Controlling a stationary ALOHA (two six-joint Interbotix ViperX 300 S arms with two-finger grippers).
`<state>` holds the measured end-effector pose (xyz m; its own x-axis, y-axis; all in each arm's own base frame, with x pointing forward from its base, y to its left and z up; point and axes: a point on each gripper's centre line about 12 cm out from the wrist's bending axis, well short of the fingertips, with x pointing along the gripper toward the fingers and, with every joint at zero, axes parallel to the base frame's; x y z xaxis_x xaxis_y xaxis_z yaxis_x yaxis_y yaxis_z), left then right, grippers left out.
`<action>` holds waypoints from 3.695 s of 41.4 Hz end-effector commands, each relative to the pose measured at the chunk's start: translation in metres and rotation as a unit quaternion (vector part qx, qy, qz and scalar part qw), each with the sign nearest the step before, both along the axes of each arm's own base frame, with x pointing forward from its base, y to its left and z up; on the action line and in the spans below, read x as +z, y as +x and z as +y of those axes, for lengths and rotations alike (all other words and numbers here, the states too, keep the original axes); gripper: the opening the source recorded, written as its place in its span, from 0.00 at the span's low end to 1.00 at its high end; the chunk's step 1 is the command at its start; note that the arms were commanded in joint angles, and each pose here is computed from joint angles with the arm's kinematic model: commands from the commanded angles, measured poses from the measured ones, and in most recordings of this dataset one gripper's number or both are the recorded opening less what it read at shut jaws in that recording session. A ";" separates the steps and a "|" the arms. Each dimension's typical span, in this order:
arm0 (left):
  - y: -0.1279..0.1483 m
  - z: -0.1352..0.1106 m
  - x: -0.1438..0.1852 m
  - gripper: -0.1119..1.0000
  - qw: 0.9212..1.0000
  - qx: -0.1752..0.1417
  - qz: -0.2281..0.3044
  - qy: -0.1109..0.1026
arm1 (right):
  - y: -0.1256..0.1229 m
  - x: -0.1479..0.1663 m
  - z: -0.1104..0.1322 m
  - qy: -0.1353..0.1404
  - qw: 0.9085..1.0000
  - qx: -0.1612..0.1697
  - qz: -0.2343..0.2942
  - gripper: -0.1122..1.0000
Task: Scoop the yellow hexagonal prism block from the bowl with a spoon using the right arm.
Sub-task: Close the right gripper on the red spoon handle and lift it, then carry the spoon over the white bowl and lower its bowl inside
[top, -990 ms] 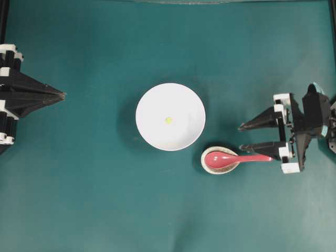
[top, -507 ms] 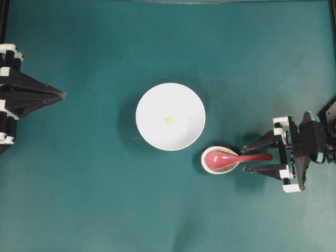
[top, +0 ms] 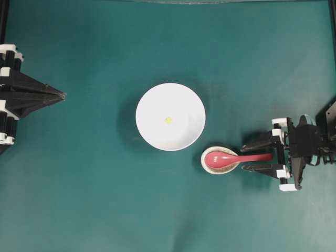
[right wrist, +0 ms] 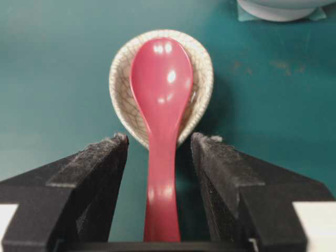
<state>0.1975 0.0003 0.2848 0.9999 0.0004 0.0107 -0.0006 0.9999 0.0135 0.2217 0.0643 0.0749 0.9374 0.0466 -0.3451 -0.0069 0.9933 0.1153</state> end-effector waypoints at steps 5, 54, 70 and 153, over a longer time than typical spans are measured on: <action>0.003 0.000 0.008 0.11 1.000 0.000 -0.009 0.002 | 0.003 -0.001 0.001 0.001 1.000 -0.005 -0.003 0.61; 0.003 0.000 0.004 0.11 1.000 0.001 0.006 0.002 | 0.024 0.054 0.005 0.071 0.996 -0.016 -0.047 0.31; 0.003 0.000 0.000 0.11 1.000 0.001 0.027 0.002 | 0.054 0.110 -0.023 0.119 0.991 -0.056 -0.009 0.31; 0.003 0.000 -0.007 0.11 0.999 0.001 0.051 0.001 | 0.156 0.136 -0.099 0.156 0.894 -0.060 0.415 0.31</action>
